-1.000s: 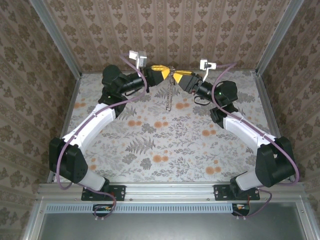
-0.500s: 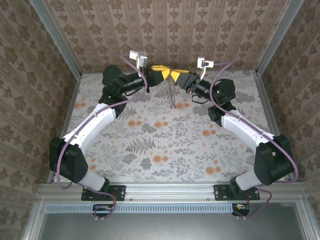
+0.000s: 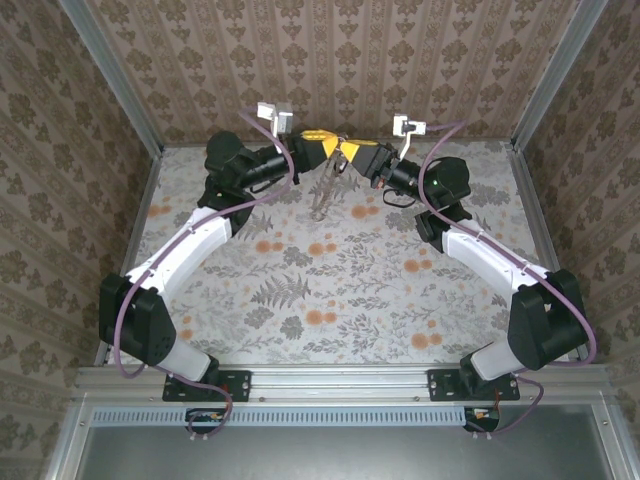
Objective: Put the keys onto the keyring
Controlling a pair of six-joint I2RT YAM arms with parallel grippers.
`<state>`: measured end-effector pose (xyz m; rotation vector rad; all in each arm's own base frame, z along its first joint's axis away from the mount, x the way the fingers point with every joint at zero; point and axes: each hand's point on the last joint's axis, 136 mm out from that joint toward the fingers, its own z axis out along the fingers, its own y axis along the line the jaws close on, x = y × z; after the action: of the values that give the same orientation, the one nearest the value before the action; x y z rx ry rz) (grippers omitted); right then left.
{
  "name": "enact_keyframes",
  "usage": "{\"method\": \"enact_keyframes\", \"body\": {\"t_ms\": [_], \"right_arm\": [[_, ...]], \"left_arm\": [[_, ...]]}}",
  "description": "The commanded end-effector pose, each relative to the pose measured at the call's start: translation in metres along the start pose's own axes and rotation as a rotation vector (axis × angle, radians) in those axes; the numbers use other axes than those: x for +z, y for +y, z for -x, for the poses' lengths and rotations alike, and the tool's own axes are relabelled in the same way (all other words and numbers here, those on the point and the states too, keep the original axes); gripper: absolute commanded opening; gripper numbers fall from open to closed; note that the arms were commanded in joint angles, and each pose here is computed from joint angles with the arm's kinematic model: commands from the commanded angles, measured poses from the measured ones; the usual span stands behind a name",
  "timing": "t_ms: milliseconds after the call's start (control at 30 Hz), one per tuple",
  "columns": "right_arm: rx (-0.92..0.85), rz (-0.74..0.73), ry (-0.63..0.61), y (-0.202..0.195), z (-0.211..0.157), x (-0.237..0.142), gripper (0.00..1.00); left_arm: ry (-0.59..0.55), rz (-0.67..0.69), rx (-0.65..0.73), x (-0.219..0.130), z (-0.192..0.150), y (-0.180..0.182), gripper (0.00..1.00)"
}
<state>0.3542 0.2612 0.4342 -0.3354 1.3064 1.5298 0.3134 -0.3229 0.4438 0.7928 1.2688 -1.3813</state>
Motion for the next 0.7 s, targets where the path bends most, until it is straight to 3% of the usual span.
{"method": "enact_keyframes", "body": {"t_ms": [0, 433, 667], "right_arm": [[-0.044, 0.018, -0.034, 0.017, 0.010, -0.003, 0.00], [-0.041, -0.049, -0.034, 0.004, 0.000, -0.015, 0.00], [-0.062, -0.039, -0.041, 0.018, 0.005, -0.022, 0.00]], "left_arm": [[-0.057, 0.002, 0.037, -0.006, 0.019, -0.011, 0.00], [-0.121, 0.100, 0.022, -0.024, 0.034, 0.003, 0.00], [-0.115, 0.090, 0.020, -0.025, 0.034, -0.001, 0.00]]}}
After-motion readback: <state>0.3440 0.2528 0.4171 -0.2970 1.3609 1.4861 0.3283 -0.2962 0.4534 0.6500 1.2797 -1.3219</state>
